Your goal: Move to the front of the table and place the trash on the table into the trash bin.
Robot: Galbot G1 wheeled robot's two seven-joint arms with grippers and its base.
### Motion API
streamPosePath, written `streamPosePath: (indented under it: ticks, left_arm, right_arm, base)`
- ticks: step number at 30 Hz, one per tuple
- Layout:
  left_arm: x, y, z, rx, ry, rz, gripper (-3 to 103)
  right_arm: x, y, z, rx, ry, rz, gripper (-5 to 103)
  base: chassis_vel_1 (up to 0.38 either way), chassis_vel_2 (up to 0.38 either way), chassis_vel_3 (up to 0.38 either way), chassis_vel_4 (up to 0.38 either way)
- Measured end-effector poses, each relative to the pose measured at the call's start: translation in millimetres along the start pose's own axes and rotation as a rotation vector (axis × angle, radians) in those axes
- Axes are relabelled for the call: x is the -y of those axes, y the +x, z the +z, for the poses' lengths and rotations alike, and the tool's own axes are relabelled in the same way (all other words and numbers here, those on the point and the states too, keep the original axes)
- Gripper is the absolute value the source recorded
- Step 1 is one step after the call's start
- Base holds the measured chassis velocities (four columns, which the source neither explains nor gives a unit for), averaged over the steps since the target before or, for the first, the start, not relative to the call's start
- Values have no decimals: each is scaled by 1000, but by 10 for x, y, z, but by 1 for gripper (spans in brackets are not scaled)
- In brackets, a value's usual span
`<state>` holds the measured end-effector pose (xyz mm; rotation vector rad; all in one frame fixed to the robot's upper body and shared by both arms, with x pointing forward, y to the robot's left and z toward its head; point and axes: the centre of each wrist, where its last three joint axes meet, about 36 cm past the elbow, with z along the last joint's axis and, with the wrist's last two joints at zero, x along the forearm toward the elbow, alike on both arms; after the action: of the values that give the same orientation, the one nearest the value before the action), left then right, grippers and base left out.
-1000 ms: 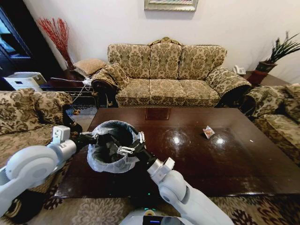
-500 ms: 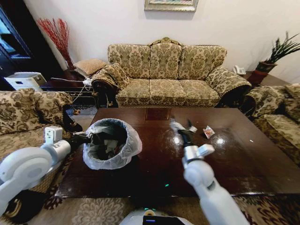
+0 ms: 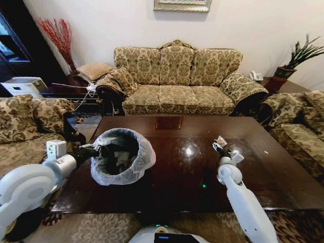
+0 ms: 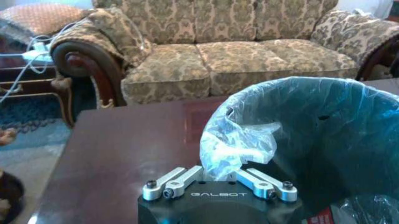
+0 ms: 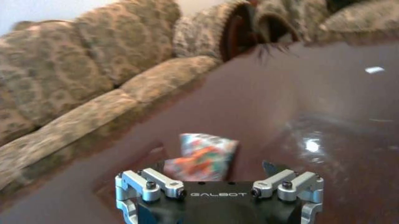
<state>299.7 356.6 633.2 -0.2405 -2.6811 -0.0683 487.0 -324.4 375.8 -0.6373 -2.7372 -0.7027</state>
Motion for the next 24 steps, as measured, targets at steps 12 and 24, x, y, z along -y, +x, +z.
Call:
streamPosePath:
  ticks: [12,24]
  left_arm:
    - [7,-6,33,0,9,4,2]
    - [-58,-77,52,0,8,0,2]
  right_arm:
    - [-592,-451,-82,-101,16,-66,100]
    - [-908,-559,46,-51,91,-17,100]
  base:
    - [-94,-91,74,80]
    - [19,25,-3,-9]
